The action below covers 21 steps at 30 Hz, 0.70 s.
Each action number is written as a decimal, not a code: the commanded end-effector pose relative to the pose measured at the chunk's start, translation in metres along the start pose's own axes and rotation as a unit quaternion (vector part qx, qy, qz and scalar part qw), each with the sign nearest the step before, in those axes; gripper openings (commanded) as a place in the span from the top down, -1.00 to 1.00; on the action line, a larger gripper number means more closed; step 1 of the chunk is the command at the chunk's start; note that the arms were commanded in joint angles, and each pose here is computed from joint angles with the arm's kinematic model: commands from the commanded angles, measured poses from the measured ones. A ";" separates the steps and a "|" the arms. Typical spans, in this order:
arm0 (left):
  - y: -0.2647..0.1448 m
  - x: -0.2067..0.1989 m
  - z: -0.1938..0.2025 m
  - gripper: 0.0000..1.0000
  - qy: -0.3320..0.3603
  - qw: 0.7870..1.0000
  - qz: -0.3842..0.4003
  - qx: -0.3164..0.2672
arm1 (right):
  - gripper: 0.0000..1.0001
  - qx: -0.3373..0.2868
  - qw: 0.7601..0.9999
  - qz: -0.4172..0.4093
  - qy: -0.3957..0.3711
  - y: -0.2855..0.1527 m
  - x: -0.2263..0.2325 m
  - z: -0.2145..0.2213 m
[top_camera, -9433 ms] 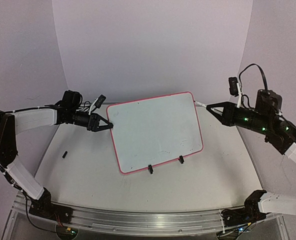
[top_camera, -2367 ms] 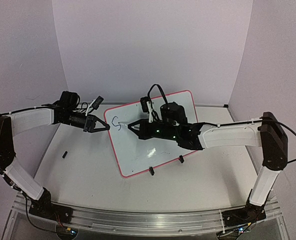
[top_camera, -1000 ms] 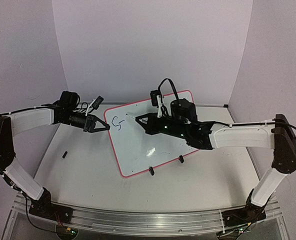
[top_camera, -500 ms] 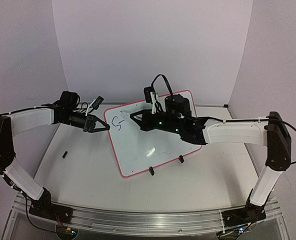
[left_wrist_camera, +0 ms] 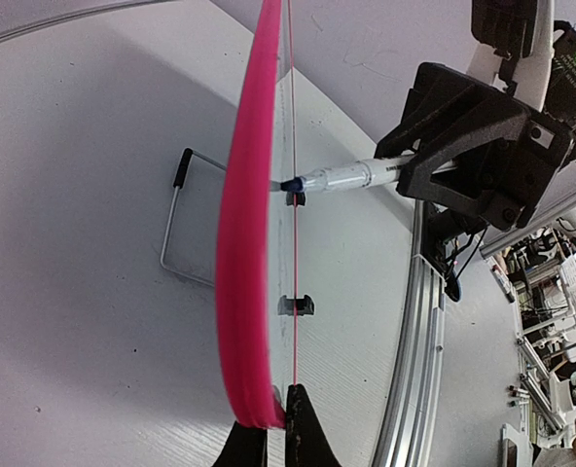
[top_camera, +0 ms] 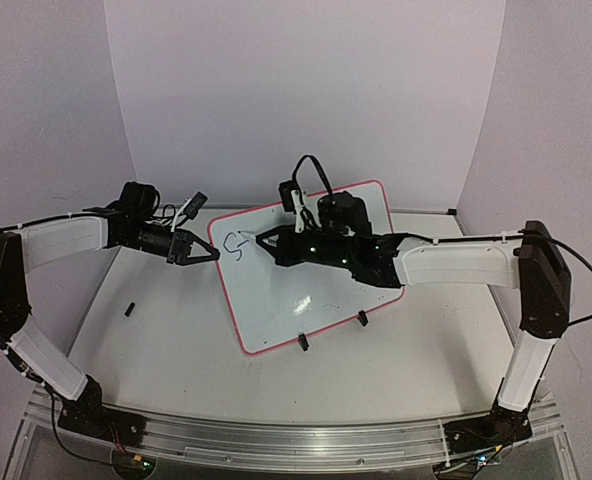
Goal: Write a sentence on the whiteboard
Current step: Write on the whiteboard with the whiteboard.
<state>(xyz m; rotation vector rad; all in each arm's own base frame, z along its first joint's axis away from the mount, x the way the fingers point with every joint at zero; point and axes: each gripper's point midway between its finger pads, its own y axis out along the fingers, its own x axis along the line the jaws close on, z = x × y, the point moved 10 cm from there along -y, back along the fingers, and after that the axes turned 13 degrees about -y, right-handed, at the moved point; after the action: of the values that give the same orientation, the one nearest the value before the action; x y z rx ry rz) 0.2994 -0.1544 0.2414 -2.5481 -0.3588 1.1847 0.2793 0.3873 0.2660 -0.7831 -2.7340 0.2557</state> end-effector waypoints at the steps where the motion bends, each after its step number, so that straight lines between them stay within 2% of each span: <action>1: -0.007 -0.011 -0.012 1.00 0.061 0.998 -0.023 -0.017 | 1.00 -0.009 1.000 0.012 0.000 0.001 -0.003 -0.006; 21: -0.008 -0.012 -0.013 1.00 0.064 0.998 -0.023 -0.019 | 1.00 0.031 0.999 0.015 0.034 -0.022 -0.005 0.031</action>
<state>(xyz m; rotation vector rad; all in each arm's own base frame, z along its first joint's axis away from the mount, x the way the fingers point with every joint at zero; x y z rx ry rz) 0.2989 -0.1531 0.2406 -2.5301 -0.3796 1.1981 0.2654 0.3718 0.2349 -0.7632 -2.6599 0.3311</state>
